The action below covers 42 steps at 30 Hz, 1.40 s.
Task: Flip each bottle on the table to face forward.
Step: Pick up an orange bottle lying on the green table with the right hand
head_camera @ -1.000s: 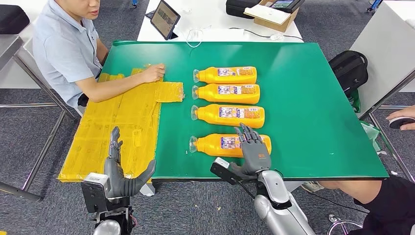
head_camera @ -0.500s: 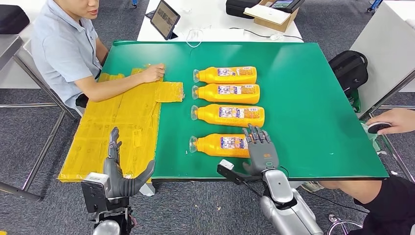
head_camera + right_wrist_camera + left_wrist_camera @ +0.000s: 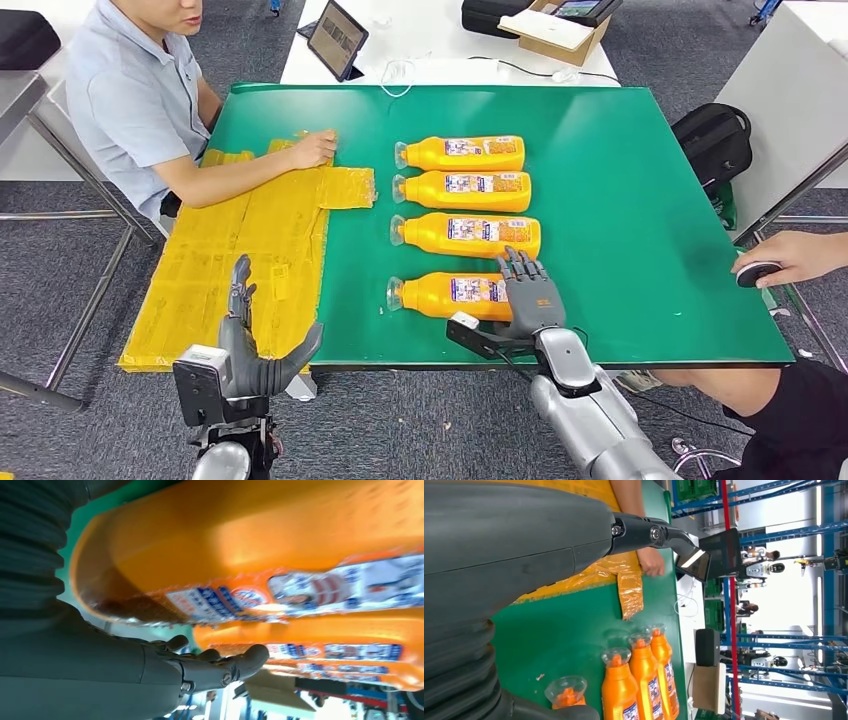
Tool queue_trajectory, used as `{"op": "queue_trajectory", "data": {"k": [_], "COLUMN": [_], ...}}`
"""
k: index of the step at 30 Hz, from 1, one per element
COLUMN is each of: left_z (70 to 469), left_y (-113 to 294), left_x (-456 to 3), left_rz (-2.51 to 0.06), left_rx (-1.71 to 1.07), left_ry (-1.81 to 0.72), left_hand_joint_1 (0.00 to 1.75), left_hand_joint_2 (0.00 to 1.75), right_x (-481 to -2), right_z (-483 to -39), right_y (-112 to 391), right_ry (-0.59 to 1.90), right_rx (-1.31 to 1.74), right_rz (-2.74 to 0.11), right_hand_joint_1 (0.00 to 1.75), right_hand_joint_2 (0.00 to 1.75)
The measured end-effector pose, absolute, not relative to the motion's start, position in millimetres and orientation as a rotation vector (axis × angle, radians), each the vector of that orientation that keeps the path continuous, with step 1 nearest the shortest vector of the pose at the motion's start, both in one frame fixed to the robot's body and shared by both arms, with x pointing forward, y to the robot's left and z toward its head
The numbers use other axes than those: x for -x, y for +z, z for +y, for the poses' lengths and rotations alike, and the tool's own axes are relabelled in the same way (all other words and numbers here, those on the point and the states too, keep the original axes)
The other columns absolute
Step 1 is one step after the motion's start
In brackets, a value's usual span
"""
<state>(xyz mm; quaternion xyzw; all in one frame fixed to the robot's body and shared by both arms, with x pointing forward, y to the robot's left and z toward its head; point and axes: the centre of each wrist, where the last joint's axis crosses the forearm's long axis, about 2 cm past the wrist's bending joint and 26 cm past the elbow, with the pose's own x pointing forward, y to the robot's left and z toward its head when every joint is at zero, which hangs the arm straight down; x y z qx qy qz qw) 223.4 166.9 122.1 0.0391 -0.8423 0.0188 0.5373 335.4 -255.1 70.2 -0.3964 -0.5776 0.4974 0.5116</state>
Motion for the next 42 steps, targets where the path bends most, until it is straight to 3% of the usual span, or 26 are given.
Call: {"op": "queue_trajectory", "data": {"k": [3, 4, 7, 8, 29, 34, 42], "left_z": [164.7, 163.8, 161.5, 161.0, 159.4, 159.4, 159.7], "left_y": [122.4, 122.5, 122.6, 122.5, 120.8, 120.4, 116.4], "left_x": [-225.1, -225.7, -226.5, -226.5, -224.8, -224.5, -219.6], "left_rz": [-2.004, -2.004, -2.004, -2.004, -1.999, -1.998, -1.996], "left_rx": [-0.081, -0.078, -0.066, -0.063, -0.070, -0.071, -0.064], "left_ry": [0.047, 0.047, 0.041, 0.040, 0.048, 0.053, 0.091], "left_hand_joint_1": [0.00, 0.00, 0.00, 0.00, 0.00, 0.00, 0.00], "left_hand_joint_2": [1.75, 1.75, 1.75, 1.75, 1.75, 1.75, 1.75], "right_x": [-340.5, -342.1, -346.9, -348.4, -366.9, -366.2, -328.9], "right_z": [-252.3, -251.3, -249.0, -248.6, -252.8, -253.4, -229.7], "right_y": [69.3, 69.2, 69.1, 69.0, 72.7, 71.6, 64.7], "right_ry": [1.189, 1.185, 1.184, 1.189, 1.242, 1.224, 0.844], "right_rx": [0.919, 0.909, 0.876, 0.860, 0.682, 0.649, 0.348], "right_rz": [-1.403, -1.403, -1.391, -1.381, -1.241, -1.258, -1.643], "right_hand_joint_1": [0.03, 0.36, 1.64, 1.75, 1.74, 1.67, 1.75], "right_hand_joint_2": [1.75, 1.75, 1.75, 1.75, 1.75, 1.75, 1.75]}}
